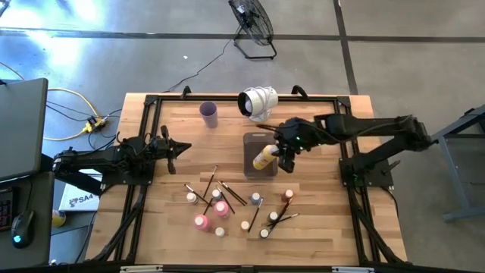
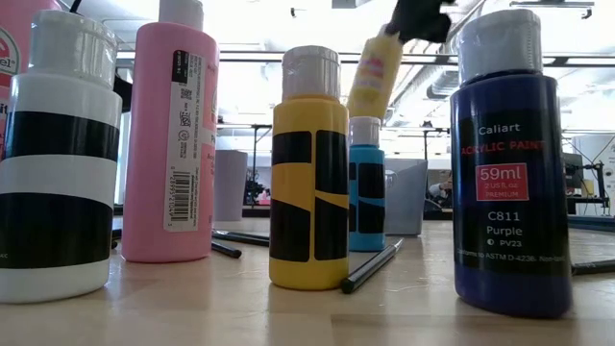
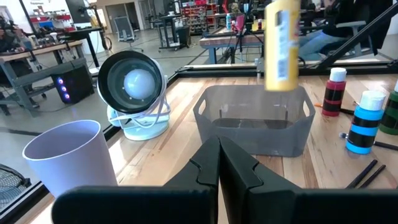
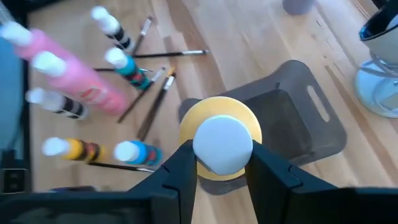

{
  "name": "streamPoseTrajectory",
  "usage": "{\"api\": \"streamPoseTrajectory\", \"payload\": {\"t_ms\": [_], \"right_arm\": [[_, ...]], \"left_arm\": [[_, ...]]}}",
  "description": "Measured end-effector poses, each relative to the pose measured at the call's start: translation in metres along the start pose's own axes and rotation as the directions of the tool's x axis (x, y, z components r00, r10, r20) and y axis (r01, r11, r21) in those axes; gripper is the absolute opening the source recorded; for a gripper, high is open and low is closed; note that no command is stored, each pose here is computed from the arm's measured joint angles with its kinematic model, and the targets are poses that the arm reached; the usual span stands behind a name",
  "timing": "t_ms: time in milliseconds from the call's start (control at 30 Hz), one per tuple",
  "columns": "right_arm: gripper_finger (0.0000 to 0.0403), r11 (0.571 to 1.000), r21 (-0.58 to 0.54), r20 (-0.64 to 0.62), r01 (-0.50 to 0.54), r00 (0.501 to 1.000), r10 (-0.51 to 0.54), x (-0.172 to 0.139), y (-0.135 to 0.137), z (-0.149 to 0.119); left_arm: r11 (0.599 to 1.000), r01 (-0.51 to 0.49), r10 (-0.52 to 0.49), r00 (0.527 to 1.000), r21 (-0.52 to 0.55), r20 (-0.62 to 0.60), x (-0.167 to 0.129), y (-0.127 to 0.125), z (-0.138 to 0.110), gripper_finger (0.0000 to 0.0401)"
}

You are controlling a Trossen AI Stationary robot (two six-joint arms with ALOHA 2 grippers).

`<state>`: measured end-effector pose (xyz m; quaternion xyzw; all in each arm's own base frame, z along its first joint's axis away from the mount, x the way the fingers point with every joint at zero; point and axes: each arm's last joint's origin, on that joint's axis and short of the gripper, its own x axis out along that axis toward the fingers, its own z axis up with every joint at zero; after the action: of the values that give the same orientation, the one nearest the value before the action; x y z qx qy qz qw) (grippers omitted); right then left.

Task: Pick & Place Paint Supplies
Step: Put the yellow paint bottle into the black bin

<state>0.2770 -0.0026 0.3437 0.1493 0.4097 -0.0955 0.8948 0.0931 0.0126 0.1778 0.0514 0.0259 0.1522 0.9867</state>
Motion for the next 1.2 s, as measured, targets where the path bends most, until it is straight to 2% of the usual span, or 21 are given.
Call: {"api": "streamPoseTrajectory", "payload": {"t_ms": [367, 567, 800, 1033, 1200], "right_arm": [[0.0105, 0.995, -0.005, -0.030, 0.104, 0.994, -0.104, 0.025, -0.037, 0.013], [0.0109, 0.993, -0.004, -0.063, 0.118, 0.991, -0.118, 0.039, -0.043, 0.014], [0.0108, 0.988, -0.056, -0.119, 0.146, 0.981, -0.151, 0.060, -0.047, 0.013], [0.0106, 0.983, -0.031, -0.121, 0.182, 0.976, -0.184, 0.059, -0.058, 0.015], [0.0110, 0.988, -0.022, -0.139, 0.154, 0.978, -0.155, 0.062, -0.060, 0.011]], "left_arm": [[1.000, 0.000, 0.000, 1.000, 0.000, 0.000, 0.000, 0.000, 0.000, 0.0000], [1.000, 0.000, 0.000, 1.000, 0.000, 0.000, 0.000, 0.000, 0.000, 0.0000], [1.000, 0.000, 0.000, 1.000, 0.000, 0.000, 0.000, 0.000, 0.000, 0.0000], [1.000, 0.000, 0.000, 1.000, 0.000, 0.000, 0.000, 0.000, 0.000, 0.0000], [1.000, 0.000, 0.000, 1.000, 0.000, 0.000, 0.000, 0.000, 0.000, 0.0000]]}}
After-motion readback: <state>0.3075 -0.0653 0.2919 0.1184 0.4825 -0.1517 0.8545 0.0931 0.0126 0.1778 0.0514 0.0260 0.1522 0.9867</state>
